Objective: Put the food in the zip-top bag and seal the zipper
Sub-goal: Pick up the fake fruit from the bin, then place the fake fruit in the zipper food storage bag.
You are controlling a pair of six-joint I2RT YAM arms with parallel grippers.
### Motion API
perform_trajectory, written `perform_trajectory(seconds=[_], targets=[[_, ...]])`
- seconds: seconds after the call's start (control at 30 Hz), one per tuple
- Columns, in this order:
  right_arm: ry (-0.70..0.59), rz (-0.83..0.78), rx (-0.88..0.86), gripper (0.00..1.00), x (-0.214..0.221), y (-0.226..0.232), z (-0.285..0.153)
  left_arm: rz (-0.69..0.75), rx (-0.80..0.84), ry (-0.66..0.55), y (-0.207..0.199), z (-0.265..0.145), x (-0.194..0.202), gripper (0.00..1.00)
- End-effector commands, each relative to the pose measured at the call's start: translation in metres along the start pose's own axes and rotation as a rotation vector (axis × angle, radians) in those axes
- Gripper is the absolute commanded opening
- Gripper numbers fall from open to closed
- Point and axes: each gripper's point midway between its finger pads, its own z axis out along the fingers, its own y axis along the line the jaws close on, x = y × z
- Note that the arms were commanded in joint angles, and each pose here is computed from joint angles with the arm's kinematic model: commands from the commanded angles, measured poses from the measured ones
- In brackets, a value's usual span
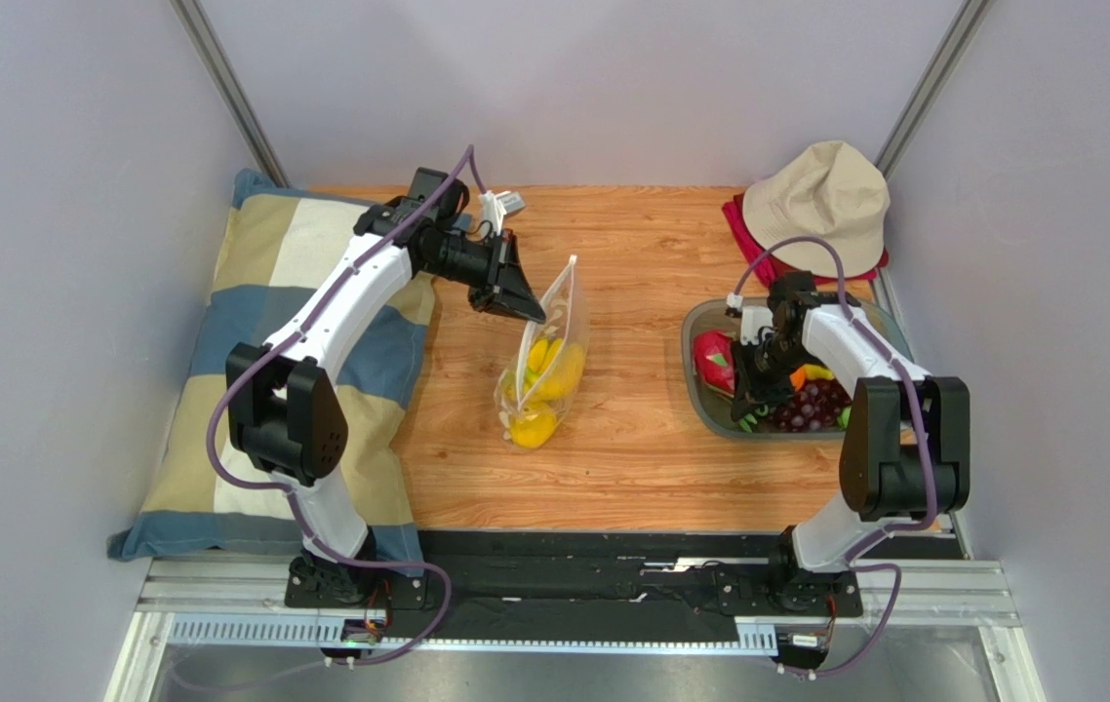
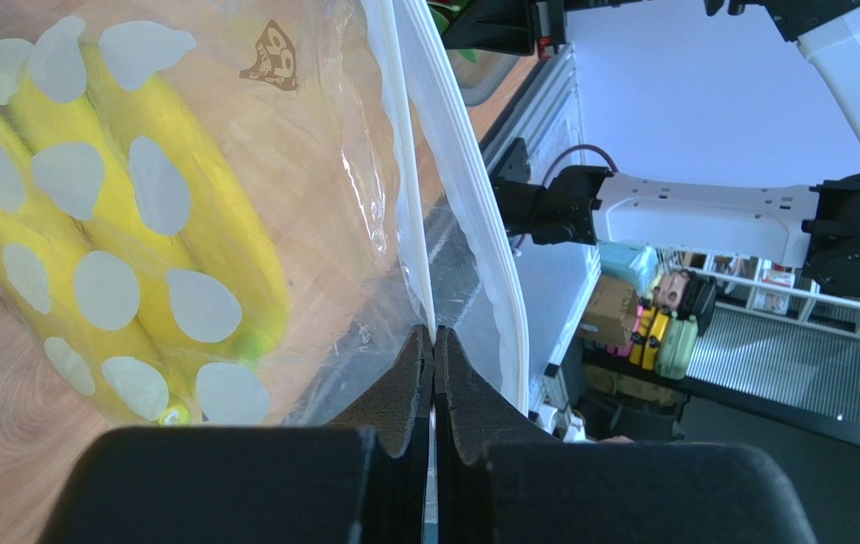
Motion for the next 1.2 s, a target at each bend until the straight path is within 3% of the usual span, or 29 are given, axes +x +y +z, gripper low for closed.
perform_trajectory(seconds=[0.0, 0.17, 0.4, 0.53, 0.8, 1.0, 1.17], targets=[[-0.098, -0.037, -0.047, 0.00, -0.022, 0.017, -0.030, 0.038, -0.003, -0.031, -0.006, -0.004, -0.008, 0.00], [-0.310, -0.071, -0.111, 0.00, -0.048, 0.038, -0.090, 0.093, -0.036, -0.100, -0.017, -0.013, -0.017, 0.00], [-0.513, -0.125, -0.316, 0.00, -0.068, 0.097, -0.159, 0.193, -0.107, -0.198, -0.035, -0.021, -0.028, 0.00], [-0.601, -0.169, -0.457, 0.00, -0.074, 0.130, -0.196, 0.262, -0.100, -0.170, -0.051, -0.006, -0.019, 0.00], [-0.616, -0.193, -0.685, 0.00, -0.053, 0.180, -0.238, 0.238, -0.144, -0.095, -0.038, 0.031, -0.012, 0.00], [-0.614, -0.255, -0.804, 0.00, -0.034, 0.217, -0.258, 0.239, -0.105, -0.092, -0.062, 0.062, -0.022, 0.00], [-0.653, -0.252, -0.769, 0.00, -0.040, 0.215, -0.264, 0.255, -0.174, -0.220, -0.070, 0.041, -0.062, 0.00]])
